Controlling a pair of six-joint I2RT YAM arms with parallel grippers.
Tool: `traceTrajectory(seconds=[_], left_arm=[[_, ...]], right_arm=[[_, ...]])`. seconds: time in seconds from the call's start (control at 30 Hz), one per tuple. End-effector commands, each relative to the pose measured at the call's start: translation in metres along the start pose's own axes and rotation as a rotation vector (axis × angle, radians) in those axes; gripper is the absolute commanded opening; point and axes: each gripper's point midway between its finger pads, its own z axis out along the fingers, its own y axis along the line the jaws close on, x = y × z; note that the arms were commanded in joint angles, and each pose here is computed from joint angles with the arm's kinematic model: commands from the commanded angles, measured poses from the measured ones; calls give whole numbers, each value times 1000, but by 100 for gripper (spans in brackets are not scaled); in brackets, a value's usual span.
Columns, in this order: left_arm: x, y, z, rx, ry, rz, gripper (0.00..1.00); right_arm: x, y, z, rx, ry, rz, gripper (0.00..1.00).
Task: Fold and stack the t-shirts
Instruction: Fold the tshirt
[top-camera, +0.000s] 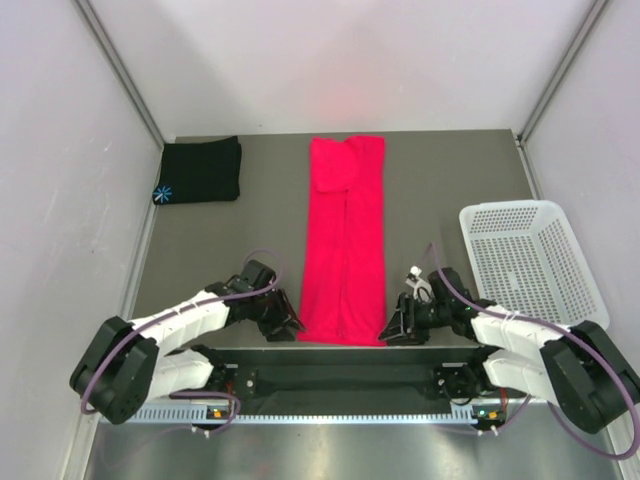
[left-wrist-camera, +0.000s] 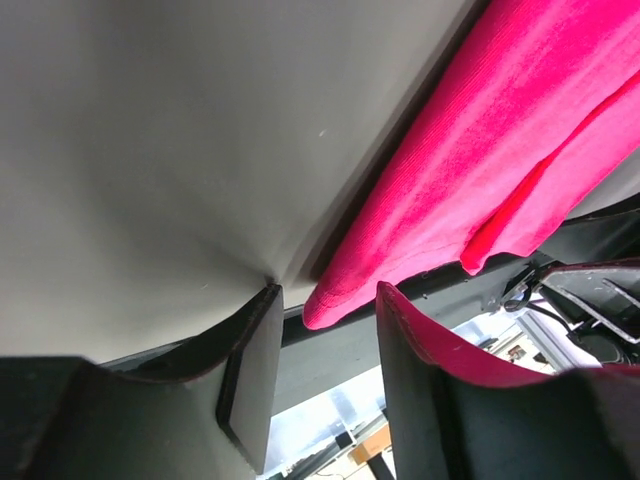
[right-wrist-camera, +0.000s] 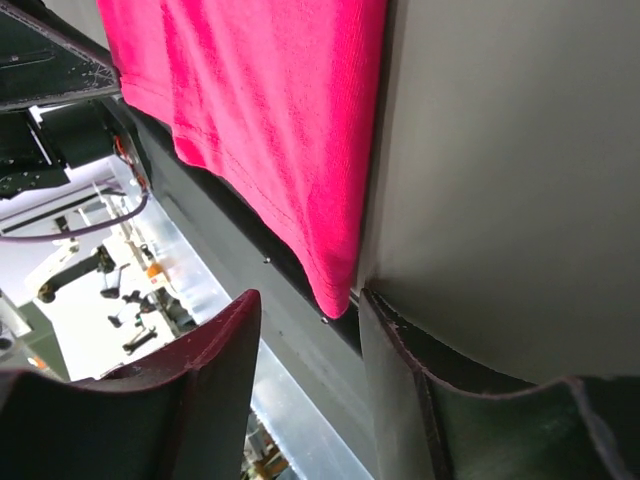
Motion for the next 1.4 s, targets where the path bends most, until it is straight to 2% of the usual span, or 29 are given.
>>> traceTrajectory(seconds=[0.0,0.2,0.3,0.5,0.53,0.57,0.6,0.63,0.7,1.1,1.37], left_arm=[[-4,-3,4,15,-17,19,46],[-3,-4,7,24,-4,18,37],[-2,-2,7,22,-6,20,33],[-2,-2,9,30,0,37,13],[-2,-3,9,31,1,39,10],[-1,-4,9,32,6,45,2],[-1,-3,9,34,8,52,0],[-1,-3,8,32,9,54,0],[1,-1,7,33,13,48,0],[22,-8,-23,91,2,28,0],[-6,-54,-52,108,-114,107,0]], right_arm=[[7,-15,7,51,10,9,45],[5,-14,10,52,-2,9,41],[3,-16,10,61,-13,9,36],[-3,-17,11,79,-32,0,25],[-3,-18,12,79,-30,-7,19],[-3,-19,12,83,-28,-6,16],[-3,-19,13,83,-25,-11,13],[-2,-18,13,75,-20,-21,6],[0,-16,13,67,-13,-34,0],[19,19,-2,-12,-2,-79,0],[-25,66,-24,-36,-112,-108,0]])
